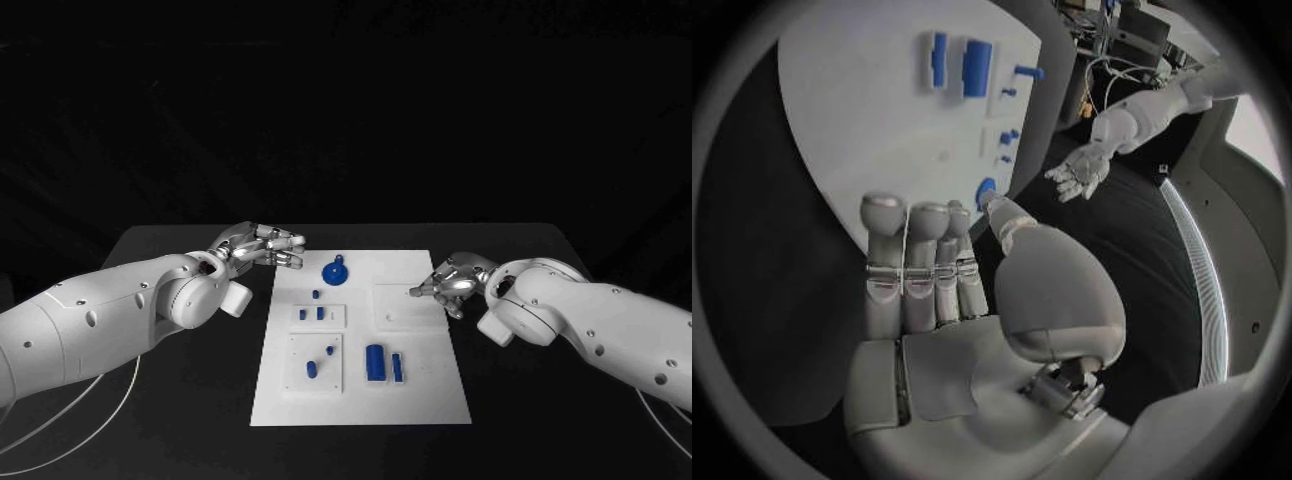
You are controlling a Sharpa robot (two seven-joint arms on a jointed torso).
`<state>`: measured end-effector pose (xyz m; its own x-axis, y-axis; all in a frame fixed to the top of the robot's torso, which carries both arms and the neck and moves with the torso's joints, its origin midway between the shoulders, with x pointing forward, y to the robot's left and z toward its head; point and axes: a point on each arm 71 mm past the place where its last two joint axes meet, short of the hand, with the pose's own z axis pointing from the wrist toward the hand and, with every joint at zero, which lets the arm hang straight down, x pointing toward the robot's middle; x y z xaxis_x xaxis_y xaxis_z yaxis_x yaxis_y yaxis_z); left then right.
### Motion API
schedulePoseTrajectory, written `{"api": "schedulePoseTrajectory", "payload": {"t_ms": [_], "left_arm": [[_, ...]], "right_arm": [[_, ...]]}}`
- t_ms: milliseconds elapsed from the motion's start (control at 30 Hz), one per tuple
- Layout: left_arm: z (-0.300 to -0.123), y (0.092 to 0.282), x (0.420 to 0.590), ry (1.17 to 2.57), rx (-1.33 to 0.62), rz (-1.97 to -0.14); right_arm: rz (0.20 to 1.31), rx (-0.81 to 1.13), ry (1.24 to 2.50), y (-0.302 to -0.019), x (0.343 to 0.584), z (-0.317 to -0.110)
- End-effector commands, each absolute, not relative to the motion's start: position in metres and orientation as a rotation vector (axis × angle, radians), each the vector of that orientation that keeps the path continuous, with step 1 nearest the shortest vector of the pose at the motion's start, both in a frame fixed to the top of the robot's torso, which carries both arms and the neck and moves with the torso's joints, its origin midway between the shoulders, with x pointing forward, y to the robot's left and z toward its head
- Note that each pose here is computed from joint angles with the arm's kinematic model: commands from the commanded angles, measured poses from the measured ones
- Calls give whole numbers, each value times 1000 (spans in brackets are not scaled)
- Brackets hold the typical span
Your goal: Assemble the parts on the task board
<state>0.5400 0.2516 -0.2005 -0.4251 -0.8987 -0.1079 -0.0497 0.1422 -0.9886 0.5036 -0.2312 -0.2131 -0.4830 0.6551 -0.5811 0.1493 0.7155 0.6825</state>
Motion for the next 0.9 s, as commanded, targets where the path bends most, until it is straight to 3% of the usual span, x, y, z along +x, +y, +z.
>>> {"api": "schedulePoseTrajectory", "payload": {"t_ms": [33, 267, 433, 700, 733, 900], "left_arm": [[-195, 260, 551, 1499, -1010, -1384], [-194, 271, 568, 1390, -1107, -1342], [-194, 268, 578, 1318, -1149, -1337], [-197, 264, 585, 1288, -1164, -1334], [-200, 263, 583, 1353, -1140, -1318], [-203, 259, 579, 1346, -1145, -1315]], "right_arm": [[977, 695, 1830, -238, 529, -198], [1104, 850, 1573, -256, 572, -188], [1213, 935, 1445, -261, 586, -187], [1282, 971, 1386, -261, 591, -190], [1176, 962, 1461, -263, 591, -193], [1190, 965, 1441, -259, 588, -193]]}}
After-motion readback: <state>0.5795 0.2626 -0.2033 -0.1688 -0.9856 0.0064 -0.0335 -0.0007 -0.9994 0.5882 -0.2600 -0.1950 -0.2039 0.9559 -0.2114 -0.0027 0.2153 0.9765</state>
